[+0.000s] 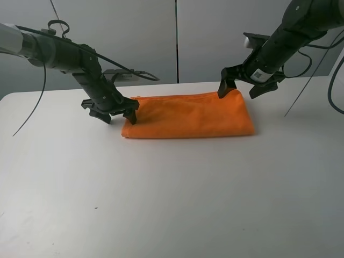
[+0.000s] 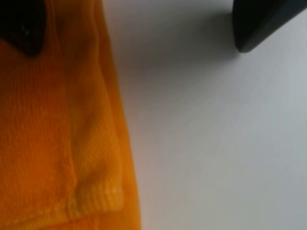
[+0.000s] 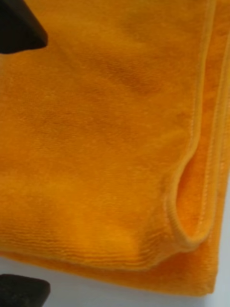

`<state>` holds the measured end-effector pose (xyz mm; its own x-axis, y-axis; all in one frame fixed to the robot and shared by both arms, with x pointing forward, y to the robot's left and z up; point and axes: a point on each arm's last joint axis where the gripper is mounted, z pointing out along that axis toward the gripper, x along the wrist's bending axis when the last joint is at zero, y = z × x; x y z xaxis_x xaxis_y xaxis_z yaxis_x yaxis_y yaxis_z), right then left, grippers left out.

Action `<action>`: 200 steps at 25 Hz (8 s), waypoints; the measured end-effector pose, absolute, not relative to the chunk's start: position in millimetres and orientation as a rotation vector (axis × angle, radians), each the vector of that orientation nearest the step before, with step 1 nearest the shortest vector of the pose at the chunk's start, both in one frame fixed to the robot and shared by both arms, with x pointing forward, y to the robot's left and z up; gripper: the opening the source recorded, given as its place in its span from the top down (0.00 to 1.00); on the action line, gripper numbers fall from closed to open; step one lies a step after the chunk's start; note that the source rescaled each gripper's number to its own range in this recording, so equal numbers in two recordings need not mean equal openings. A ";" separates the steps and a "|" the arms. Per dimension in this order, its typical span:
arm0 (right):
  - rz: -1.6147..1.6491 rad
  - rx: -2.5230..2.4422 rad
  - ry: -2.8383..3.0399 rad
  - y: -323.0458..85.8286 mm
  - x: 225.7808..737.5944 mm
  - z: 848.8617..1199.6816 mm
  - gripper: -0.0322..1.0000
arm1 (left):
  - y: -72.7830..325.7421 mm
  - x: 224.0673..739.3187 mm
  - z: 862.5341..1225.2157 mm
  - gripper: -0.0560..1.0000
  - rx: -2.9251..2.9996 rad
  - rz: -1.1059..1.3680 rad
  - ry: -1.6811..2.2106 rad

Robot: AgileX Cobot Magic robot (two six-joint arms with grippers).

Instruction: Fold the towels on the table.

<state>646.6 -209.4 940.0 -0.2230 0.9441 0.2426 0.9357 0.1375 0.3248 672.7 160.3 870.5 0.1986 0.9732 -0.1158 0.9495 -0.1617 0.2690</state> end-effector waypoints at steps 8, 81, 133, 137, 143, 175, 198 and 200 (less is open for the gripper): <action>0.664 2.137 2.331 -226.8 650.5 917.0 0.00 | 160.2 672.5 870.5 0.00 2.201 0.109 1.831; 0.799 2.143 2.452 -214.3 657.4 856.6 0.93 | 160.7 669.0 869.9 0.00 2.282 0.072 1.798; 1.381 2.462 2.462 -72.1 633.4 918.8 0.93 | 162.1 664.5 871.5 0.00 2.343 0.037 1.788; 1.393 2.577 2.405 -67.3 635.2 901.7 0.93 | 162.1 664.5 871.5 0.00 2.345 0.037 1.785; 1.465 2.685 2.314 -64.4 638.8 893.0 0.93 | 162.4 664.4 871.4 0.00 2.350 0.039 1.784; 1.434 2.783 2.197 -47.3 635.8 869.7 0.93 | 177.4 661.0 951.1 0.00 2.380 0.299 1.653; 1.701 2.465 2.483 -11.8 608.5 932.7 0.00 | 223.4 597.5 1118.6 0.00 2.115 0.522 1.634; 1.673 2.343 2.524 -25.7 613.3 942.7 0.00 | 226.3 589.5 1126.9 0.00 2.105 0.515 1.646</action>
